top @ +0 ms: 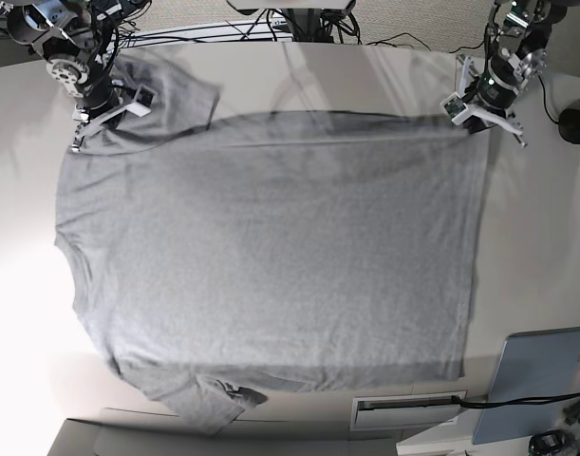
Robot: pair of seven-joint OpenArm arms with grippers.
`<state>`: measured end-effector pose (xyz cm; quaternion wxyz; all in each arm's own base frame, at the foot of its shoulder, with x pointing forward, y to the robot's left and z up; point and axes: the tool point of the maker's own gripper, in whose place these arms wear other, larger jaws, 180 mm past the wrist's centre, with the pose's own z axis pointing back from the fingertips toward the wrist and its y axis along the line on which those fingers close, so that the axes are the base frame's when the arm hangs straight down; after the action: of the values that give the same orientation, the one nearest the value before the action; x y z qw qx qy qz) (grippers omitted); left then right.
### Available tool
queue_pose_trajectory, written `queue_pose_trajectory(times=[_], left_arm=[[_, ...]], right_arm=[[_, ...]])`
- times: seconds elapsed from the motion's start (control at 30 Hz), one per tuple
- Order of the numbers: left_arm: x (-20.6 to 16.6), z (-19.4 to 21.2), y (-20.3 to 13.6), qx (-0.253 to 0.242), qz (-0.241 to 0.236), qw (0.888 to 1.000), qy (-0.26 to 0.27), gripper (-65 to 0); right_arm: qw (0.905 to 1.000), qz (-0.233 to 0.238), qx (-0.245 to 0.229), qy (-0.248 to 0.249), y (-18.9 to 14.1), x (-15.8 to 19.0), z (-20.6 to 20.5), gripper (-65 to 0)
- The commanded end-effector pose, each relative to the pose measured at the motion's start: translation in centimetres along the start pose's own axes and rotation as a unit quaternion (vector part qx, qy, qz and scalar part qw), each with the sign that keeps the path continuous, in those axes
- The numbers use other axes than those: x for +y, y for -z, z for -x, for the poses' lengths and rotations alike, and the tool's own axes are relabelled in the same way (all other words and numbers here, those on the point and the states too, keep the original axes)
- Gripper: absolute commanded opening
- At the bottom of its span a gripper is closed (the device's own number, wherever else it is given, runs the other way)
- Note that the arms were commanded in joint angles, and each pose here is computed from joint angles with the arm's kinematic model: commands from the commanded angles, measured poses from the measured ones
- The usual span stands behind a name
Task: Fold the T-shirt properly
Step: 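Lift the gripped edge with both grippers and pull the shirt toward the arms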
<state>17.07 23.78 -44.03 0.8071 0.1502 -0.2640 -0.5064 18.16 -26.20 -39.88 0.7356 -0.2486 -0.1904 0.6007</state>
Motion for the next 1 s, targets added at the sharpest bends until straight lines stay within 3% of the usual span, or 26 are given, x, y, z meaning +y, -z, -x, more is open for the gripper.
queue_pose_trajectory(times=[0.0,0.3,0.73,0.83,0.97], left_arm=[[-3.0,2.6,-0.8,0.051,0.056,0.997,0.015,-65.0],[-5.7,3.6,-4.1,0.062,0.076,0.995,0.011,-65.0],[-6.5,4.8,-7.8,0.074,0.085,0.994,-0.014,-65.0],[-6.4,4.8,-7.8,0.074,0.083,0.994,-0.014,-65.0],[-4.8,4.6,-7.4,0.071,0.048,0.996,-0.024,-65.0]], right_arm=[[0.9997,0.016,0.01,-0.014,-0.5,-1.1,0.7,-65.0],[0.9982,0.008,0.035,-0.047,-3.3,2.0,1.9,-65.0],[0.9973,0.011,0.054,-0.049,-6.9,6.9,3.8,-65.0],[0.997,0.034,0.05,-0.048,-7.9,6.2,3.3,-65.0],[0.9923,0.117,0.028,-0.028,-9.1,2.4,1.4,-65.0]])
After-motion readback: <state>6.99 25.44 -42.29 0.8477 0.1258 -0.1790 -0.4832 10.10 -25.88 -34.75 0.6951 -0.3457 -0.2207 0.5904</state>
